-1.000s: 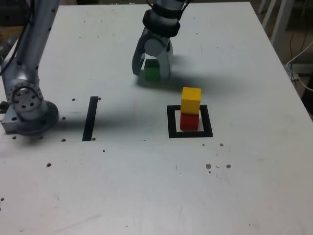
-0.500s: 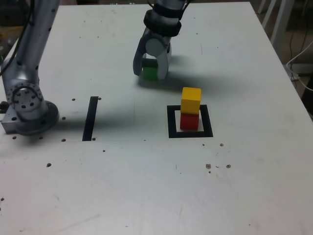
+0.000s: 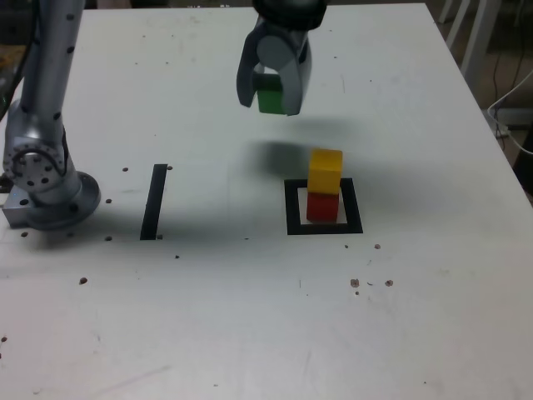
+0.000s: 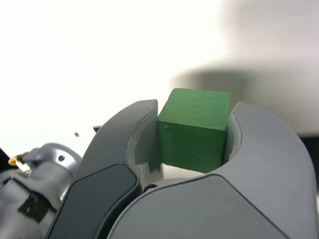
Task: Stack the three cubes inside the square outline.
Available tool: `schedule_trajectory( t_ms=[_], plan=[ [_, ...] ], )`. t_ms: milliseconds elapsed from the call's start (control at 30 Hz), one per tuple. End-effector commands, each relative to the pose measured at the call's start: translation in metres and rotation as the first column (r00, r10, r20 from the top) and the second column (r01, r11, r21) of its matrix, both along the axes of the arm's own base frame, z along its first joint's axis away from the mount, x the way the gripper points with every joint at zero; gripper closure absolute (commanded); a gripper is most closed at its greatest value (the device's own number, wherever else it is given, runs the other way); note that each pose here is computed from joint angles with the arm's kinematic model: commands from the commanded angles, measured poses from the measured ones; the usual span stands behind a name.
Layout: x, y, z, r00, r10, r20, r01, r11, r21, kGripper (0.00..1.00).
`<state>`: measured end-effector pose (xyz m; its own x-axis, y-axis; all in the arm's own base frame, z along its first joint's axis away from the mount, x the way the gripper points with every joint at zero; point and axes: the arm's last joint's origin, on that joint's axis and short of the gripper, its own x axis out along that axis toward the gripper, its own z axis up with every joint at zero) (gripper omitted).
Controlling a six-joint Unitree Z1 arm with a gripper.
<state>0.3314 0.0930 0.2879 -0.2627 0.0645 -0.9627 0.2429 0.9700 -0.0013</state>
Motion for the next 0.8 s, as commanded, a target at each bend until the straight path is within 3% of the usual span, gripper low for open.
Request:
schedule_trajectory(
  t_ms=[0, 133, 333, 767],
  plan=[
    [-0.001, -0.012, 0.013, 1.0, -0.009, 0.009, 0.009, 1.0, 0.01, 0.75],
    [0.002, -0.036, 0.03, 1.0, -0.023, 0.015, 0.022, 1.0, 0.01, 0.75],
    [0.009, -0.065, 0.042, 0.999, -0.015, 0.045, 0.016, 1.0, -0.018, 0.75],
    [0.023, -0.113, 0.031, 0.997, 0.072, 0.026, -0.07, 0.996, -0.056, 0.75]
  ],
)
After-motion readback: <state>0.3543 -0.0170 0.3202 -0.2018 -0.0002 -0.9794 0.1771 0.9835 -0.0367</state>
